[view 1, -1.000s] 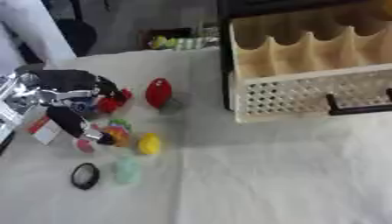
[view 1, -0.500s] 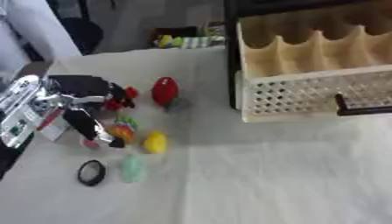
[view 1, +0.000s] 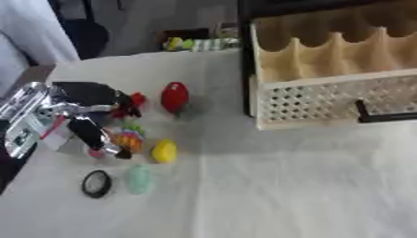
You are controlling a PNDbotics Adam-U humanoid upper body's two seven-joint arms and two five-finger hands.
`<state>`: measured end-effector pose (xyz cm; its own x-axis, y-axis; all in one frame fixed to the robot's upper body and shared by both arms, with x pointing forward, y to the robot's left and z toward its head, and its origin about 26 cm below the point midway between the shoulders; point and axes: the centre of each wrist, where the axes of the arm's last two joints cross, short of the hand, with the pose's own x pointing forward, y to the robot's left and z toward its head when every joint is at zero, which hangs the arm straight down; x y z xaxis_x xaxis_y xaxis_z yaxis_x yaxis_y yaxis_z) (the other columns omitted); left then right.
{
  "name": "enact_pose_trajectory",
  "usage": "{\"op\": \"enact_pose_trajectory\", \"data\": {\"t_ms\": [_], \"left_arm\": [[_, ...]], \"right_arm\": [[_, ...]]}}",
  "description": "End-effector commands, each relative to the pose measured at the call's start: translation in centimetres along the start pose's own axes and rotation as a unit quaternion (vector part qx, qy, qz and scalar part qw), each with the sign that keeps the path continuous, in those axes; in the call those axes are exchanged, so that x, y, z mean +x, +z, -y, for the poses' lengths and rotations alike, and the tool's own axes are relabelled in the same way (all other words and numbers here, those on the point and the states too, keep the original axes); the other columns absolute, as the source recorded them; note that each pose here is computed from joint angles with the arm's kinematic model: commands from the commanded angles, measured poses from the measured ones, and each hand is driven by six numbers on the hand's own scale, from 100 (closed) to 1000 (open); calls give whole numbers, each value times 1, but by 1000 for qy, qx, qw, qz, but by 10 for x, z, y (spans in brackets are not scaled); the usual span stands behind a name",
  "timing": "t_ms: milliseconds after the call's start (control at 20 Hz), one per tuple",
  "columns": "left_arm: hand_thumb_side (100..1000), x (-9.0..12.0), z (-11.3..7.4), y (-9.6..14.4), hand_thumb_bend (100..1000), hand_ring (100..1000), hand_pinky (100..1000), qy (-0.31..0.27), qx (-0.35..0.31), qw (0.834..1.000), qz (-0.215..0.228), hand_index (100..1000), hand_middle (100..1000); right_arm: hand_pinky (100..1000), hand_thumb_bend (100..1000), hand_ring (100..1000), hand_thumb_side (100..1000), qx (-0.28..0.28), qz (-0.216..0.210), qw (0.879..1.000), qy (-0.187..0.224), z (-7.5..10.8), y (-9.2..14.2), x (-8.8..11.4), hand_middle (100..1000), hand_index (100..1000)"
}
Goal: Pick up objects from table and place into drawer.
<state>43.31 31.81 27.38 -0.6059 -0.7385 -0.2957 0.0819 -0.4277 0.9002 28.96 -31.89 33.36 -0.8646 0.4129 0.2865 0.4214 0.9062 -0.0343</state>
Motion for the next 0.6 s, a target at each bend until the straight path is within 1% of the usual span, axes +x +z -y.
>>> {"op": "enact_pose_trajectory", "data": {"t_ms": [50,150,250,400,500,600], "left_arm": [[811,-7,-9,10,637,790,684,-11,-1,1000,-8,941,768],[804,-7,-9,10,644,799,690,-11,-5,1000,-10,958,794],[786,-7,-8,10,650,802,693,-12,-9,1000,-12,961,797],[746,-6,-8,10,636,802,692,-18,-13,1000,-15,962,798],[726,-6,-7,10,614,804,693,-21,-14,1000,-15,970,816],[706,-7,-8,10,564,806,690,-19,-9,1000,-13,971,822]], "right_arm": [[556,123,292,957,-5,10,1000,-1,3,-6,5,308,643],[556,123,293,957,-5,10,1000,-1,3,-6,5,308,642],[556,122,292,957,-6,9,1000,-2,3,-6,5,308,641],[556,122,292,956,-6,7,1000,-2,3,-5,5,307,639],[556,122,291,956,-7,5,1000,-2,3,-5,5,307,639],[556,122,289,955,-7,2,1000,-2,3,-4,4,306,637]]}}
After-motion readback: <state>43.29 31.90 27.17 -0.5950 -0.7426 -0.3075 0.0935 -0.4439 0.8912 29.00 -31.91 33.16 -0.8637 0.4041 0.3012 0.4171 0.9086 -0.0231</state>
